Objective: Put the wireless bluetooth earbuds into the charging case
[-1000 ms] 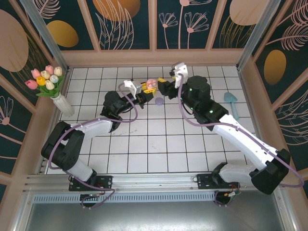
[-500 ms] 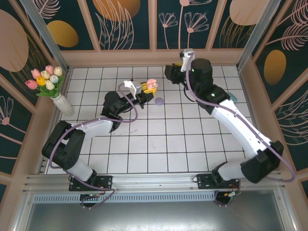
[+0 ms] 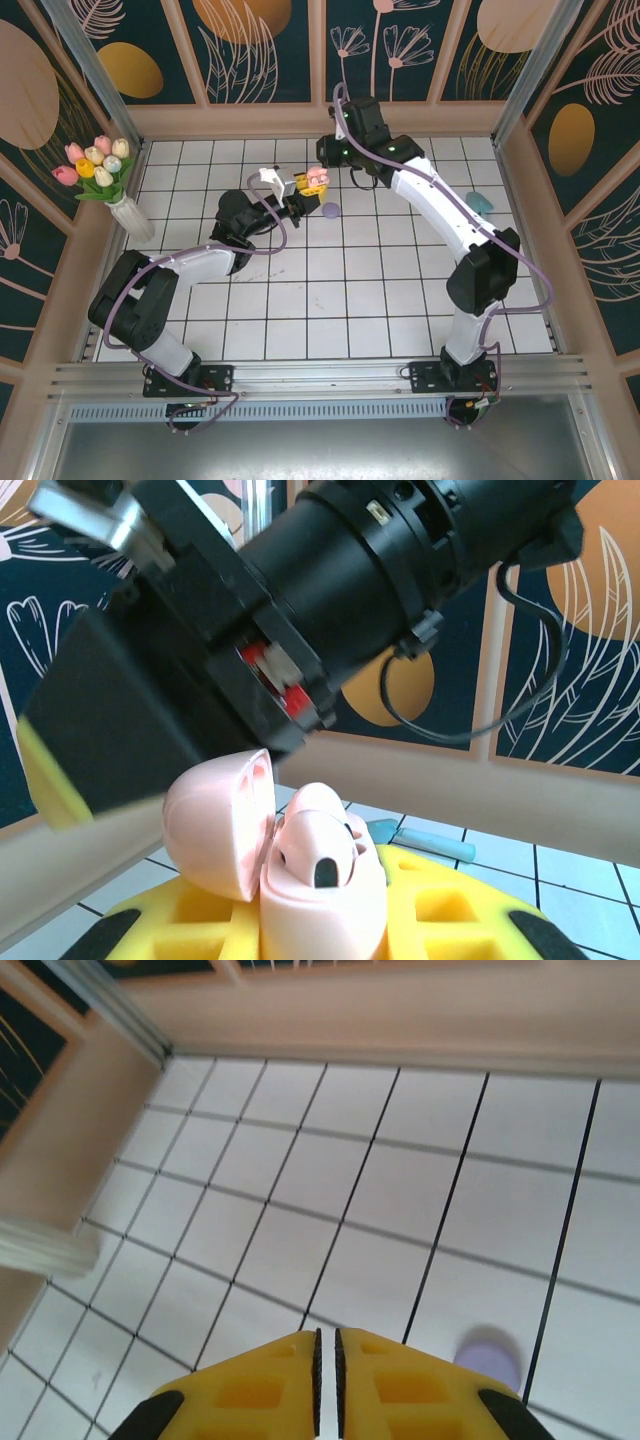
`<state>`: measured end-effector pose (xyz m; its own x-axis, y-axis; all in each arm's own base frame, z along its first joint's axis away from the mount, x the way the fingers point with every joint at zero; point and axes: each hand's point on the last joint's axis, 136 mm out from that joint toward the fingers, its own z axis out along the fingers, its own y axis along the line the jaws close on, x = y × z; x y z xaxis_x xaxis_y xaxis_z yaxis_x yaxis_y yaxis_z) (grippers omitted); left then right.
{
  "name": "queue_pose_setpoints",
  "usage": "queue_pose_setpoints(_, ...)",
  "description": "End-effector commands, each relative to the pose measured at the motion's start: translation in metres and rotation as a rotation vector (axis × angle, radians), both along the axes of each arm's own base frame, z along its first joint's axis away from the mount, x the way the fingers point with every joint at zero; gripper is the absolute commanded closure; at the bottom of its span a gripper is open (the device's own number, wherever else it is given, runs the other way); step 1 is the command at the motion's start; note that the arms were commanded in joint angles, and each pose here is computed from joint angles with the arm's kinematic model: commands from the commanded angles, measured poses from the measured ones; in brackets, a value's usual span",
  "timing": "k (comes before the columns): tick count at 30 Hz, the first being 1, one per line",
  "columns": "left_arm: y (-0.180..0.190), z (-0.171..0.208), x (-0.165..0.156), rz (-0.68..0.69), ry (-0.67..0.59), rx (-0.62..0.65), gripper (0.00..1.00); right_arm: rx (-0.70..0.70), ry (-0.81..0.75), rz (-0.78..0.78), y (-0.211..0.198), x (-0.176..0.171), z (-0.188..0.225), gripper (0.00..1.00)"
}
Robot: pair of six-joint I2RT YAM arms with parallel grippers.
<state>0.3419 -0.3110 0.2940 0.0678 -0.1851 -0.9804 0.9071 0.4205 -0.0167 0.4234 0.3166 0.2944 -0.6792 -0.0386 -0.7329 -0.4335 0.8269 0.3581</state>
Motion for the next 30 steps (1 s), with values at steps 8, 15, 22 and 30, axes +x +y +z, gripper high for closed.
queue_pose_setpoints(8,-0.005,-0.002,0.013,0.025,0.041,-0.002,1.00,-0.039,0.029,-0.097,-0.045,-0.066,-0.012,0.87)
queue_pose_setpoints(15,-0.005,-0.014,0.014,0.028,0.070,0.002,1.00,0.179,-0.008,-0.254,-0.091,-0.067,-0.001,0.74)
queue_pose_setpoints(22,-0.007,-0.018,0.010,0.003,0.058,0.009,1.00,0.146,-0.013,-0.215,-0.081,-0.034,0.019,0.72)
queue_pose_setpoints(30,-0.009,-0.023,0.011,-0.006,0.051,0.025,1.00,0.074,0.075,-0.112,-0.035,0.006,0.016,0.80)
